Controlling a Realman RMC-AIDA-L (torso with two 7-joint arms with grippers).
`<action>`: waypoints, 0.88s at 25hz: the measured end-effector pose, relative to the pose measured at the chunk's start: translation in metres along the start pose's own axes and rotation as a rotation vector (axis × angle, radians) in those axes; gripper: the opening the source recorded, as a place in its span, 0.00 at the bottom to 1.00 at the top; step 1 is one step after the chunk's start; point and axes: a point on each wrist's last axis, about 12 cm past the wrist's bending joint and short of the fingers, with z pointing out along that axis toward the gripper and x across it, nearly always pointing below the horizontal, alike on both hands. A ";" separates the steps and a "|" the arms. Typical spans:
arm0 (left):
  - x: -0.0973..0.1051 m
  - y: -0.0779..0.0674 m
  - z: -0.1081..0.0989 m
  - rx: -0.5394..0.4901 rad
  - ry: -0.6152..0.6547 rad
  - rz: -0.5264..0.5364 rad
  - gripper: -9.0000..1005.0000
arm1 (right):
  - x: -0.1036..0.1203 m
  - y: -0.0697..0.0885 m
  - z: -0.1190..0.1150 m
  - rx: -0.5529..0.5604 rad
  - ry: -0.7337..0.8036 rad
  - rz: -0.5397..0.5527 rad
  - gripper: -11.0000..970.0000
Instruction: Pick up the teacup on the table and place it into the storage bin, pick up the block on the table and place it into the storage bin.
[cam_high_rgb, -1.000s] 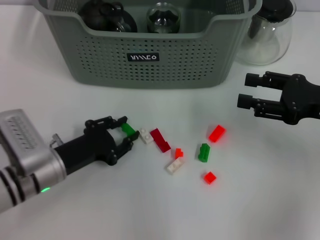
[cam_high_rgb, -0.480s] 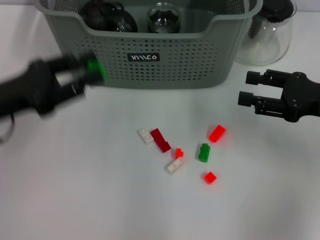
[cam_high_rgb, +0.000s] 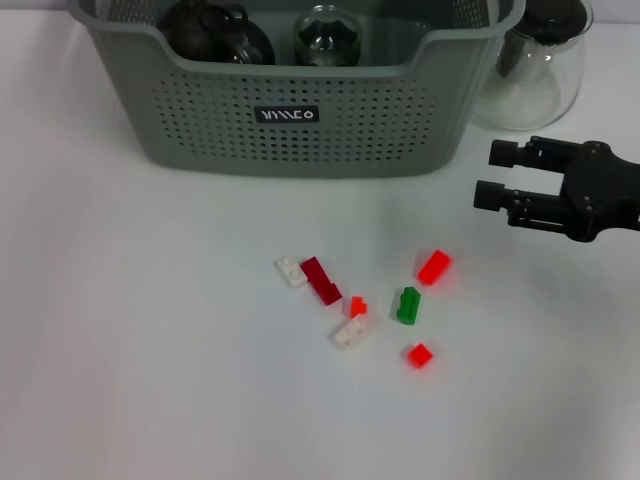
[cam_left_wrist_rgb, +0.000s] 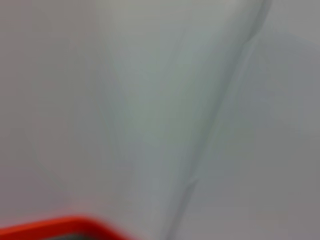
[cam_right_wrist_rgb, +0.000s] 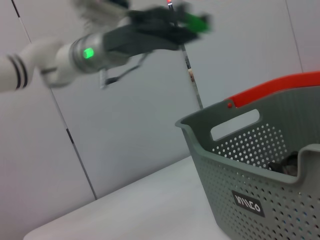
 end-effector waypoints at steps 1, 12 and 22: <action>-0.008 0.003 0.010 -0.044 0.046 0.007 0.45 | 0.000 0.000 0.000 -0.002 0.000 0.000 0.75; -0.006 0.003 0.127 -0.568 0.627 0.220 0.47 | -0.001 -0.001 0.001 0.000 0.006 0.009 0.75; 0.003 -0.008 0.146 -0.621 0.643 0.283 0.49 | -0.001 -0.001 0.001 0.002 0.006 0.009 0.75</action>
